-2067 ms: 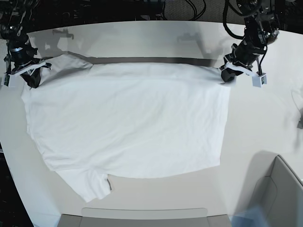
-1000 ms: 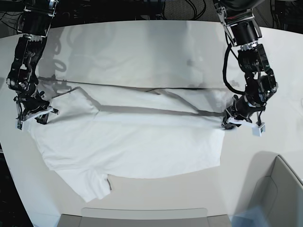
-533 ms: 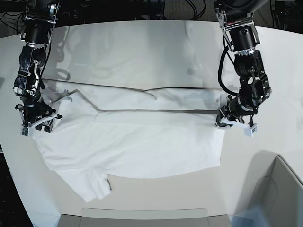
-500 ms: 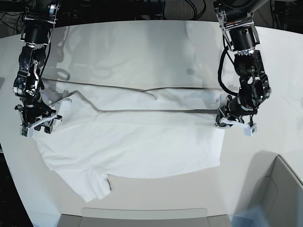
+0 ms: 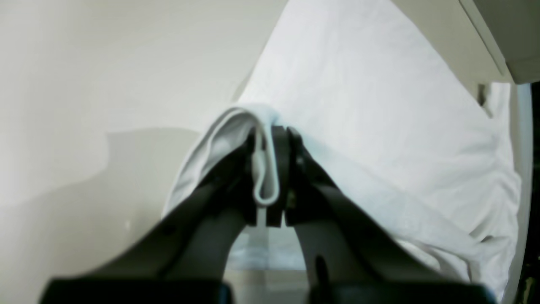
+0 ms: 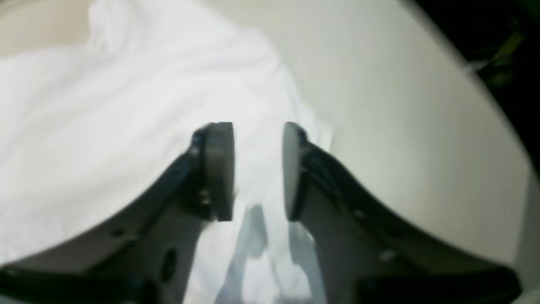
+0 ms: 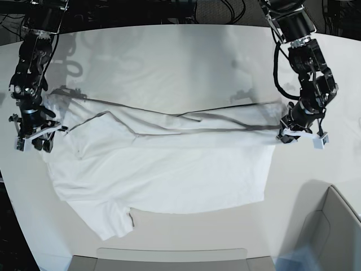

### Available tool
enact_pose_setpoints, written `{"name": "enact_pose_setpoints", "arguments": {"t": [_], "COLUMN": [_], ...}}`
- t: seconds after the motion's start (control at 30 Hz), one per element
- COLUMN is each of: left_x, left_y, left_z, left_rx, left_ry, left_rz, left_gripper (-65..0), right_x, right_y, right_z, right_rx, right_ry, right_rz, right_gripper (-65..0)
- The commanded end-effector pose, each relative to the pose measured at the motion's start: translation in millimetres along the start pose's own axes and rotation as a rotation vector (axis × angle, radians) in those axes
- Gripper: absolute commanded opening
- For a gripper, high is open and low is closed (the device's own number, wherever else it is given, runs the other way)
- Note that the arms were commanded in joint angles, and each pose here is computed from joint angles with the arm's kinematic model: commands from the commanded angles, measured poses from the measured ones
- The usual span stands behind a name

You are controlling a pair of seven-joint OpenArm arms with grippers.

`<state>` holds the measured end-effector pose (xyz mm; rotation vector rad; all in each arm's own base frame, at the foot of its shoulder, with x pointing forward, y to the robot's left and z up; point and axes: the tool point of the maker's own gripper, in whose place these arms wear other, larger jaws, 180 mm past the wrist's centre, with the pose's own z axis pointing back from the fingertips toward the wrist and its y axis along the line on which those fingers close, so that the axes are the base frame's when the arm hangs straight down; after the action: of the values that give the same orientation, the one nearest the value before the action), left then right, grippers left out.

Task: Fold the T-shirt properly
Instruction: 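Lay the folded edge down and drag it back toward the arms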

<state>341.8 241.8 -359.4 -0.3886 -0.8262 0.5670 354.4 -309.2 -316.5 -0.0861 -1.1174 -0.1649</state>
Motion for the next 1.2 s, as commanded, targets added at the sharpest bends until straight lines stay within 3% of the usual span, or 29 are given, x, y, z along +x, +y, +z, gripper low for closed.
{"name": "enact_pose_setpoints", "arguments": {"t": [0.0, 0.1, 0.3, 0.53, 0.63, 0.83, 0.97, 1.07, 1.17], "left_x": [20, 17, 2, 34, 40, 30, 48, 63, 68], "left_y": [-12, -10, -40, -58, -49, -11, 32, 49, 37], "left_z": [3, 0, -26, -44, -42, -34, -14, 7, 19], "left_rx": [-0.031, -0.027, -0.081, -0.112, -0.089, -0.021, 0.034, 0.050, 0.035], "left_ry": [-0.059, -0.049, 0.038, 0.023, 0.022, 0.040, -0.050, -0.147, -0.177], "left_rz": [-0.015, -0.010, -0.057, -0.037, -0.049, -0.028, 0.119, 0.196, 0.135], "left_gripper": [-63.2, -63.2, -61.8, -46.7, -44.1, -44.2, -44.6, -50.1, -60.5], "right_x": [23, 7, 5, 2, -1, -3, -1, 1, -1], "right_y": [-5, -4, 0, -1, -4, -4, -2, 2, 12], "right_z": [1, 0, -1, 0, 2, 2, 1, 1, 2], "right_rx": [-0.008, -0.006, -0.001, -0.002, -0.009, -0.006, -0.002, 0.013, 0.060], "right_ry": [-0.073, -0.036, -0.034, -0.027, -0.020, -0.016, -0.022, -0.028, -0.028], "right_rz": [0.001, -0.005, -0.016, -0.013, -0.012, -0.010, -0.011, -0.039, -0.103], "right_gripper": [-52.6, -55.6, -47.1, -43.7, -43.6, -43.6, -43.8, -43.9, -45.0]}}
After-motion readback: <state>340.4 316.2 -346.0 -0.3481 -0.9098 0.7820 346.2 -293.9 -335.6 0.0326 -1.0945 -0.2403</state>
